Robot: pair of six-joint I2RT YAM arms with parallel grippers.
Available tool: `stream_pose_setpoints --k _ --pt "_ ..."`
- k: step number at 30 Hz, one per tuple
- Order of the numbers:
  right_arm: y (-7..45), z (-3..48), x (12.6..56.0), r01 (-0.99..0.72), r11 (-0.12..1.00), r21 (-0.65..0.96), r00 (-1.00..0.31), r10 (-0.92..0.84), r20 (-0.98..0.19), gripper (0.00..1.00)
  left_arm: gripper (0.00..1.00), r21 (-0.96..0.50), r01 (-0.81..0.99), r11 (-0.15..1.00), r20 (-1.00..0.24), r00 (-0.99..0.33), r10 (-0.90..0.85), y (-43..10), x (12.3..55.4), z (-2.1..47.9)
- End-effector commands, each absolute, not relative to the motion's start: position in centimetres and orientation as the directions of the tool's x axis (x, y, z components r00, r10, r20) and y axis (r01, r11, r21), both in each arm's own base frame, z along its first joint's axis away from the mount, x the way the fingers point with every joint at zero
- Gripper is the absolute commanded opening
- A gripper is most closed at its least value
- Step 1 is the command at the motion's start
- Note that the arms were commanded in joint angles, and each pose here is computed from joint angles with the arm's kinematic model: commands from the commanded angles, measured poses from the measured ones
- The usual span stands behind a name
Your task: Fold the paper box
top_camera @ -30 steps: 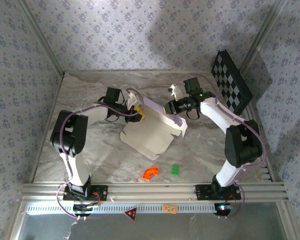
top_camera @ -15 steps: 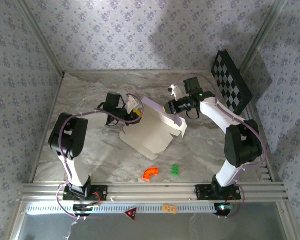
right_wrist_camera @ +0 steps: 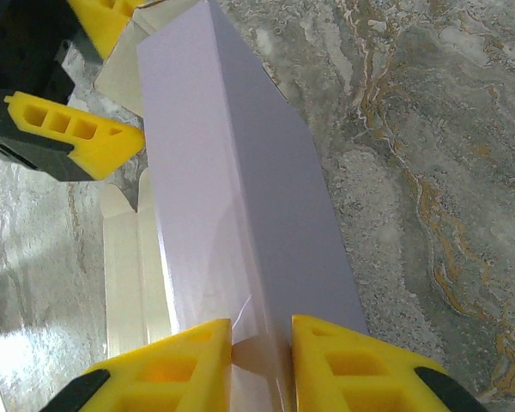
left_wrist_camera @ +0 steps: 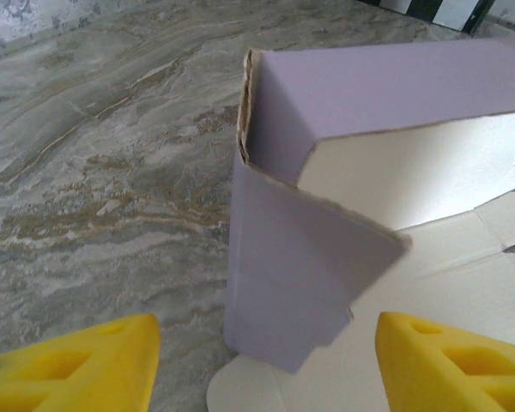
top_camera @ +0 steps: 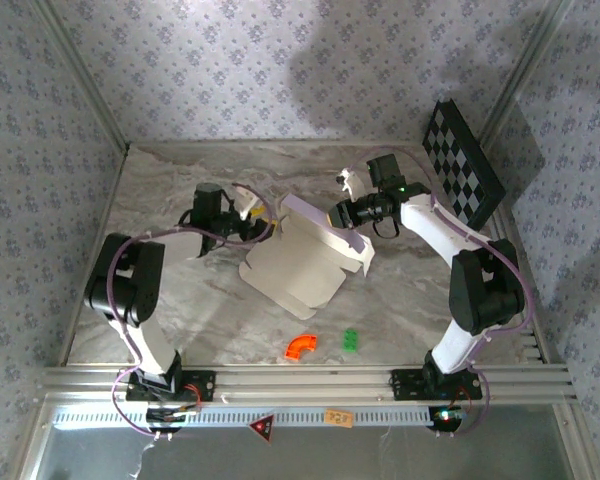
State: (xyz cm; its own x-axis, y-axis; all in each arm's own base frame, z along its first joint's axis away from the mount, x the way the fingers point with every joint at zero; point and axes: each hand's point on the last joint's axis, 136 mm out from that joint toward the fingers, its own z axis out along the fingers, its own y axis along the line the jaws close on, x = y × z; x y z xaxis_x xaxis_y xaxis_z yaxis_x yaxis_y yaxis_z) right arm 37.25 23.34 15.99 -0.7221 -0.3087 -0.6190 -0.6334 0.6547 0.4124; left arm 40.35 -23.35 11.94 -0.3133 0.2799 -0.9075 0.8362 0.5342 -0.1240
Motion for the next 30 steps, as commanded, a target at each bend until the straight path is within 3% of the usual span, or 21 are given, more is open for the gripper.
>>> stream_pose_setpoints --k 1,14,26,30 --pt "23.0 15.2 36.8 -0.621 0.658 0.427 -0.747 -0.33 -0.578 0.25 0.72 -0.148 0.896 0.419 -0.928 -0.272 0.255 -25.0 40.8 13.3" --pt "23.0 15.1 37.0 -0.621 0.657 0.428 -0.747 -0.329 -0.578 0.25 0.71 -0.229 0.952 0.203 -0.907 -0.284 0.311 -29.1 39.1 12.6" --pt "23.1 14.5 37.0 -0.62 0.654 0.435 -0.751 -0.333 -0.571 0.25 0.66 -0.221 0.95 0.219 -0.887 -0.289 0.36 -29.4 36.4 11.4" --pt "23.1 14.2 37.0 -0.617 0.653 0.438 -0.754 -0.332 -0.567 0.25 0.69 -0.22 0.949 0.227 -0.881 -0.293 0.371 -29.1 35.6 11.4"
